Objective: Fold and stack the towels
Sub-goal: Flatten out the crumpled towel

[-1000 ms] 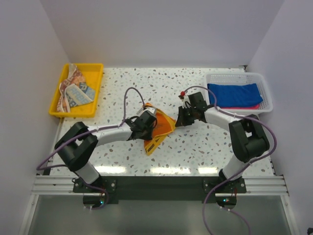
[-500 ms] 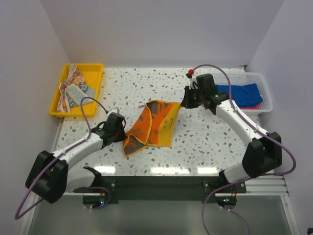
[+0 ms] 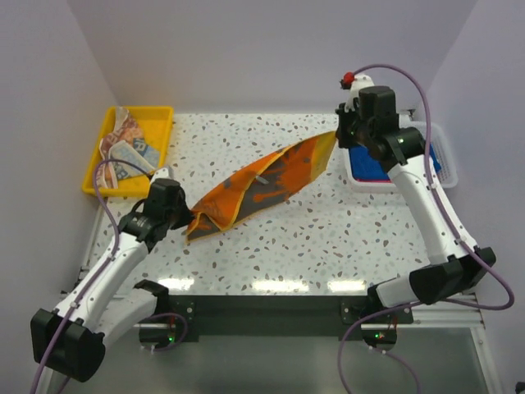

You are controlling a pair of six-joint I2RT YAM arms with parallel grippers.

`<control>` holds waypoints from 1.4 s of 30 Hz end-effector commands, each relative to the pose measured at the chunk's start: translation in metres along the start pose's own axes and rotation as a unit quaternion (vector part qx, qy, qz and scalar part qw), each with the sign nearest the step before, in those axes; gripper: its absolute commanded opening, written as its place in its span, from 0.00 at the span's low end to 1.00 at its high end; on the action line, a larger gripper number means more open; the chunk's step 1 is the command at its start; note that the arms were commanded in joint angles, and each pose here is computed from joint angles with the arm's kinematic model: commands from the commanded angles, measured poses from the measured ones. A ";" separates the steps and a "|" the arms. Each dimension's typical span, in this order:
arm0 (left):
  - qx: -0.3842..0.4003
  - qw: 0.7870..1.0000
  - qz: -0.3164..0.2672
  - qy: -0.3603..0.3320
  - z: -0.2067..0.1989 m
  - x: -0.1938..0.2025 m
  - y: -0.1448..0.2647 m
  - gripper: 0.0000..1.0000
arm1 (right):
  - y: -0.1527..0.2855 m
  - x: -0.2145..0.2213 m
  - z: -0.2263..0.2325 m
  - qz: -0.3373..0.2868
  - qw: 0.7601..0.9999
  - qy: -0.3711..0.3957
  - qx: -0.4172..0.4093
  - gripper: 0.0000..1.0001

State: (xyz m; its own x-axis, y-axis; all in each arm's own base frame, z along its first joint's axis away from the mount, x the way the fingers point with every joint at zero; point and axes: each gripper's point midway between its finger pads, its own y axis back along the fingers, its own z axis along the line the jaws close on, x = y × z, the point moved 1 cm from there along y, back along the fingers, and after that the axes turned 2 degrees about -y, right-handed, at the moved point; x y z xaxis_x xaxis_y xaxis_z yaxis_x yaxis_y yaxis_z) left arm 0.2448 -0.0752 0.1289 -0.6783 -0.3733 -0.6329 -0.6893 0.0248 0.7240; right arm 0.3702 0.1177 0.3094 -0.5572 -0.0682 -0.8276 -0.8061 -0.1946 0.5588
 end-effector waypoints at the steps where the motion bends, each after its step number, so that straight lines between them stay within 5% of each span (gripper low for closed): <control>1: 0.026 0.998 0.065 0.007 -0.002 0.026 0.016 0.00 | 0.016 -0.027 -0.015 -0.012 0.999 0.036 0.036 0.00; 4: 0.073 0.987 0.141 0.026 -0.007 0.070 0.018 0.00 | 0.007 -0.050 -0.012 -0.020 0.998 0.056 0.032 0.00; 10: 0.158 0.952 0.252 0.073 -0.014 0.142 0.014 0.00 | -0.081 -0.055 0.016 0.025 0.998 0.059 -0.014 0.00; 14: 0.167 0.948 0.258 0.081 -0.017 0.147 0.010 0.00 | -0.163 -0.028 0.050 0.068 0.994 0.069 -0.050 0.00; 18: 0.159 0.964 0.198 0.079 -0.026 0.112 0.000 0.00 | -0.201 -0.022 0.094 0.045 0.994 0.063 -0.077 0.03; 22: 0.115 0.981 0.139 0.069 -0.025 0.058 -0.015 0.02 | -0.212 -0.026 0.112 0.017 0.996 0.021 -0.085 0.37; 25: 0.074 0.990 0.102 0.067 -0.011 0.020 -0.031 0.12 | -0.199 -0.019 0.107 0.025 0.997 0.013 -0.077 0.51; 28: 0.041 0.994 0.081 0.057 0.001 -0.008 -0.040 0.25 | -0.179 0.005 0.100 0.048 0.996 0.007 -0.076 0.53; 31: 0.036 0.996 0.063 0.043 0.001 -0.024 -0.038 0.61 | -0.160 0.044 0.092 0.090 0.993 0.000 -0.076 0.52; 34: 0.048 0.997 0.052 0.029 -0.004 -0.033 -0.031 0.80 | -0.142 0.082 0.095 0.121 0.988 -0.014 -0.095 0.46; 42: 0.093 0.987 0.084 -0.097 -0.072 -0.012 -0.024 0.85 | -0.134 0.169 0.126 0.195 0.969 -0.045 -0.148 0.22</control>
State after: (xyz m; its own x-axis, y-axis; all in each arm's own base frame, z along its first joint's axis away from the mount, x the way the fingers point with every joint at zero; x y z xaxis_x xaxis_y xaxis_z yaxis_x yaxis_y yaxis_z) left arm 0.2815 -0.1064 0.1289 -0.7939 -0.3085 -0.5240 -0.5953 0.2183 0.7733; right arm 0.3661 0.2306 0.1048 -0.8307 -0.1521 -0.5355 -0.4579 -0.3602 0.8128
